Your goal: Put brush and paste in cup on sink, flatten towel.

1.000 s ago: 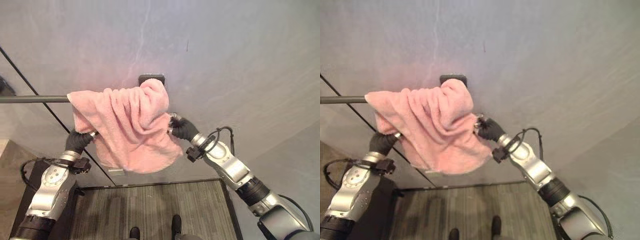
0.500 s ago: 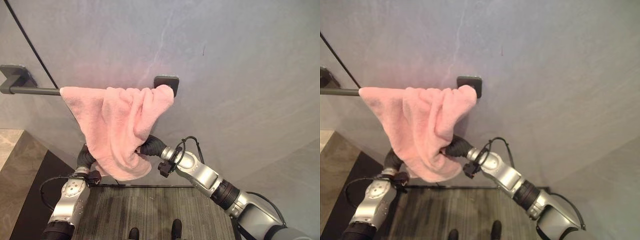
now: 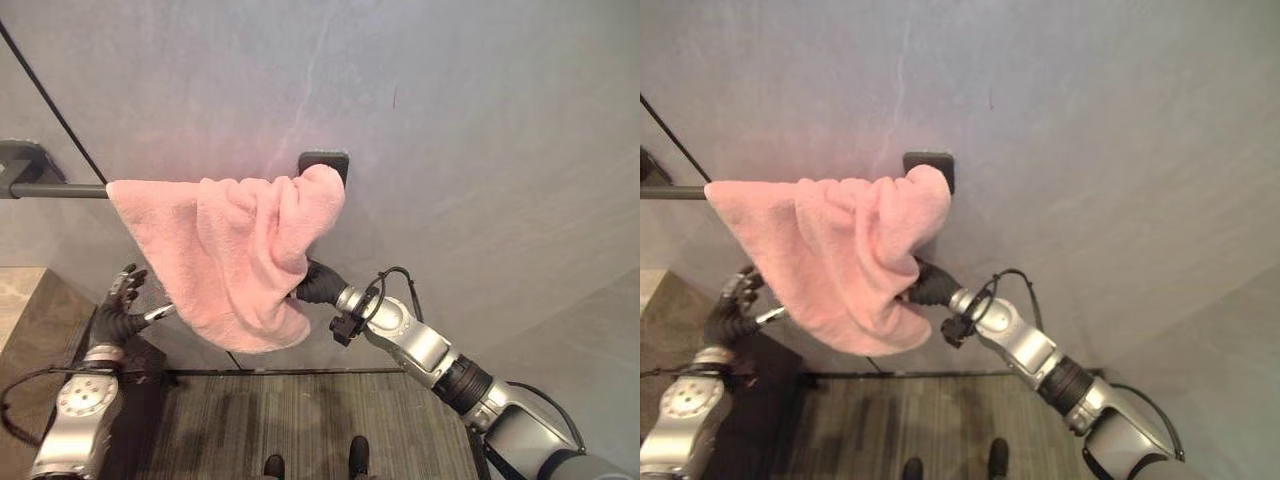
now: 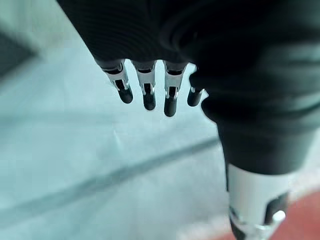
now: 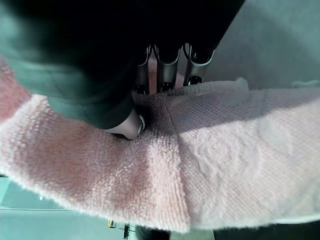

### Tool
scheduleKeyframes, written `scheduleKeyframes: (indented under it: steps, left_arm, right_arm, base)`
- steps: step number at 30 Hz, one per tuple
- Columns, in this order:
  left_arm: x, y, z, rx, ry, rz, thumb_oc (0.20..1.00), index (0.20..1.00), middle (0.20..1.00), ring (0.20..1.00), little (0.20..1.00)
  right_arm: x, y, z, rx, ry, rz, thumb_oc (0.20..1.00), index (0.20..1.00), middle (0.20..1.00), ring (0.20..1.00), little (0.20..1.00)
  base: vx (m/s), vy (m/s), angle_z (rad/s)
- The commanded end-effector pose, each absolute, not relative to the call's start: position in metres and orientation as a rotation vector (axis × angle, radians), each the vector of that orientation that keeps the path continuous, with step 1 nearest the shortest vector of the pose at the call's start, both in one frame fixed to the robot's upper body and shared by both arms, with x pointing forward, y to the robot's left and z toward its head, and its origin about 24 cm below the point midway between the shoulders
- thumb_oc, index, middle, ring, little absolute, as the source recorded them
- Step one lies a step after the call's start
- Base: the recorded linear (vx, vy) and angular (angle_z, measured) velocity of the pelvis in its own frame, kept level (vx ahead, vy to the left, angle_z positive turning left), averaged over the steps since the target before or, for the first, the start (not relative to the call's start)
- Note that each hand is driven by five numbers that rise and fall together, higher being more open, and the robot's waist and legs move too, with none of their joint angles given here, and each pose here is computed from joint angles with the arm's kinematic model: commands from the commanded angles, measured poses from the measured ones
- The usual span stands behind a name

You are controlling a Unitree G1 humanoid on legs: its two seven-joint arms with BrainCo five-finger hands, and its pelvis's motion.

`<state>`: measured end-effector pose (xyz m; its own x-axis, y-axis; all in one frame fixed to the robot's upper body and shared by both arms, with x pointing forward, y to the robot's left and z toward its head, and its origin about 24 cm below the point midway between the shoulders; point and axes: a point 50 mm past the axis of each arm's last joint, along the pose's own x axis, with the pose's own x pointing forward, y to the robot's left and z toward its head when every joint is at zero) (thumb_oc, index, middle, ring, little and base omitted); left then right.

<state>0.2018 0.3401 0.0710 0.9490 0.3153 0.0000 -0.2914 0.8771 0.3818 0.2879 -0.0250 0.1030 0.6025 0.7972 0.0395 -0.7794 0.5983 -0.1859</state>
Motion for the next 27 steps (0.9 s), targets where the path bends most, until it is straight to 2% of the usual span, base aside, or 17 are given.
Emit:
scheduleKeyframes:
  steps: [1, 4, 9, 17, 26, 27]
  left_arm:
    - [0.219, 0.341, 0.111, 0.466, -0.092, 0.268, 1.000, 1.000, 1.000, 1.000, 1.000]
    - [0.219, 0.337, 0.117, 0.418, -0.129, 0.245, 1.000, 1.000, 1.000, 1.000, 1.000]
    - [0.224, 0.307, 0.126, 0.227, -0.195, 0.043, 1.000, 1.000, 1.000, 1.000, 1.000]
    - [0.222, 0.294, 0.135, 0.224, -0.169, -0.128, 1.000, 1.000, 1.000, 1.000, 1.000]
    - [0.225, 0.298, 0.123, 0.220, -0.104, -0.117, 1.000, 1.000, 1.000, 1.000, 1.000]
    - [0.226, 0.297, 0.122, 0.214, -0.102, -0.116, 0.269, 0.269, 0.269, 0.269, 0.269]
  right_arm:
    - [0.286, -0.016, 0.137, -0.090, -0.274, 0.957, 0.354, 0.354, 0.354, 0.354, 0.354]
    - [0.286, -0.017, 0.137, -0.087, -0.276, 0.959, 0.354, 0.354, 0.354, 0.354, 0.354]
    - [0.283, -0.021, 0.132, -0.097, -0.266, 0.969, 0.357, 0.357, 0.357, 0.357, 0.357]
    - [0.283, -0.024, 0.125, -0.105, -0.239, 0.978, 0.354, 0.354, 0.354, 0.354, 0.354]
    - [0.280, -0.023, 0.119, -0.110, -0.218, 0.988, 0.357, 0.357, 0.357, 0.357, 0.357]
    - [0.280, -0.023, 0.118, -0.111, -0.218, 0.988, 0.360, 0.360, 0.360, 0.360, 0.360]
  base:
    - [0.00, 0.000, 0.00]
    - [0.00, -0.009, 0.02]
    - [0.00, 0.000, 0.00]
    - [0.00, 0.000, 0.00]
    - [0.00, 0.000, 0.00]
    - [0.00, 0.000, 0.00]
